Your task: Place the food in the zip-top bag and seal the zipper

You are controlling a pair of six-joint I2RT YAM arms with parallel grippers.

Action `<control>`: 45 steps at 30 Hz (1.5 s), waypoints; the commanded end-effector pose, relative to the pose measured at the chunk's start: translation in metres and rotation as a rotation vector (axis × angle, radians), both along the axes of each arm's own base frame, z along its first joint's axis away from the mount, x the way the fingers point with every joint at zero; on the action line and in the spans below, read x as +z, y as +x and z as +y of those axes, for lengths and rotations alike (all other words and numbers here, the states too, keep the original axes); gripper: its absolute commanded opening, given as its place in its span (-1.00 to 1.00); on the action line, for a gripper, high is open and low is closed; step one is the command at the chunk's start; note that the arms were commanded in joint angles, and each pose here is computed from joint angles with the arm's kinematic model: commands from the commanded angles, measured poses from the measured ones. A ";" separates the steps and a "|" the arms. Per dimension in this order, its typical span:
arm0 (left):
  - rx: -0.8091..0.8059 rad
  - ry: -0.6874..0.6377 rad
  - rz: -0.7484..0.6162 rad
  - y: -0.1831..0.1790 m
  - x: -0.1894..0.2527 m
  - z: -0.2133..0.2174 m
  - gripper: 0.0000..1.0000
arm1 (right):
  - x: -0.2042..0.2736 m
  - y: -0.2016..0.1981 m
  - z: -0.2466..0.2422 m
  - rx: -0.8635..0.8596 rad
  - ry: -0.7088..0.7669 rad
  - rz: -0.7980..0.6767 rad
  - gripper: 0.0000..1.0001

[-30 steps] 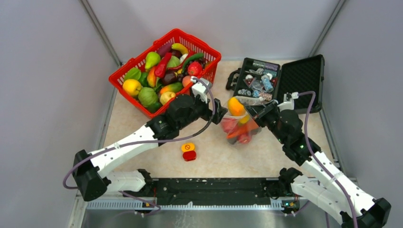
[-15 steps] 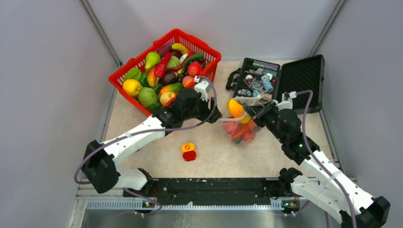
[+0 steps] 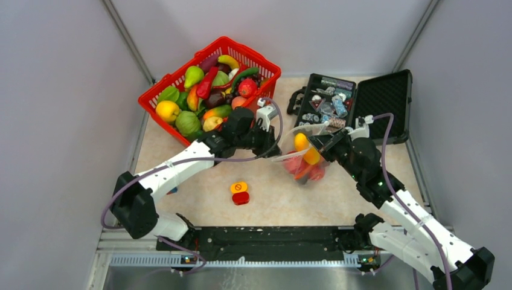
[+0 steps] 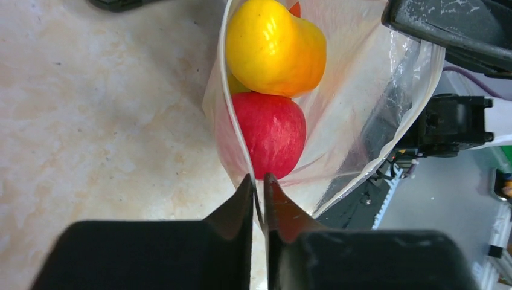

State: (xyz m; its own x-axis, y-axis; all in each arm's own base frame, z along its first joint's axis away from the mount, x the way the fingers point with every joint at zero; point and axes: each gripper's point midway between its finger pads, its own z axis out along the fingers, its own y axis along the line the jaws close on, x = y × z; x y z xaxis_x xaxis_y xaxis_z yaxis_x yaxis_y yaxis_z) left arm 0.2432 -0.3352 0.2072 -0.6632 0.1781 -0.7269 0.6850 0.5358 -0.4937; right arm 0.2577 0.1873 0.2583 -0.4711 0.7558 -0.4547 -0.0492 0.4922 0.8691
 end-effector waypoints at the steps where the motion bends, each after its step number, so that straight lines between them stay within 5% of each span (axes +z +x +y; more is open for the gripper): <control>1: -0.041 -0.029 -0.047 0.002 0.023 -0.004 -0.91 | 0.030 0.003 -0.005 -0.018 0.021 -0.083 -0.98; 14: -0.076 -0.107 -0.259 -0.007 0.120 0.009 -1.00 | 0.059 -0.014 -0.008 0.067 -0.108 -0.253 -0.89; 16: -0.083 -0.058 -0.239 -0.008 0.112 0.013 -1.00 | 0.059 -0.020 -0.007 0.102 -0.133 -0.274 -0.75; 21: -0.093 0.067 -0.211 -0.009 0.082 0.026 -1.00 | 0.056 -0.031 -0.017 0.126 -0.262 -0.325 0.10; 31: -0.005 0.143 -0.250 0.011 0.071 0.056 -0.99 | 0.056 -0.027 -0.044 0.122 -0.606 -0.344 0.19; 32: -0.013 0.133 -0.249 0.010 0.073 0.056 -0.87 | 0.052 -0.027 -0.038 0.165 -0.628 -0.350 0.19; 34: -0.045 0.117 -0.245 0.003 0.076 0.054 -0.19 | 0.038 -0.025 -0.029 0.225 -0.645 -0.314 0.19; 35: -0.067 0.106 -0.236 -0.002 0.077 0.052 -0.10 | 0.030 -0.023 -0.027 0.235 -0.647 -0.276 0.20; 39: -0.165 0.072 -0.195 -0.019 0.064 0.045 0.20 | 0.001 -0.020 -0.024 0.247 -0.645 -0.182 0.22; 45: -0.204 0.091 -0.107 -0.048 0.024 0.040 0.30 | -0.039 -0.014 -0.049 0.058 -0.597 0.045 0.24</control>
State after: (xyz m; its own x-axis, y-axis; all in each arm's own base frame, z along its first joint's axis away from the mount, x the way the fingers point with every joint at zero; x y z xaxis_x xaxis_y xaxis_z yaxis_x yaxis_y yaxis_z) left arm 0.2180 -0.2885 0.2408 -0.5251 0.3652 -0.7687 0.8167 0.4700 -0.3347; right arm 0.2403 0.1559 0.2333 -0.5220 0.2258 -0.8225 -0.2368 0.8880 0.3941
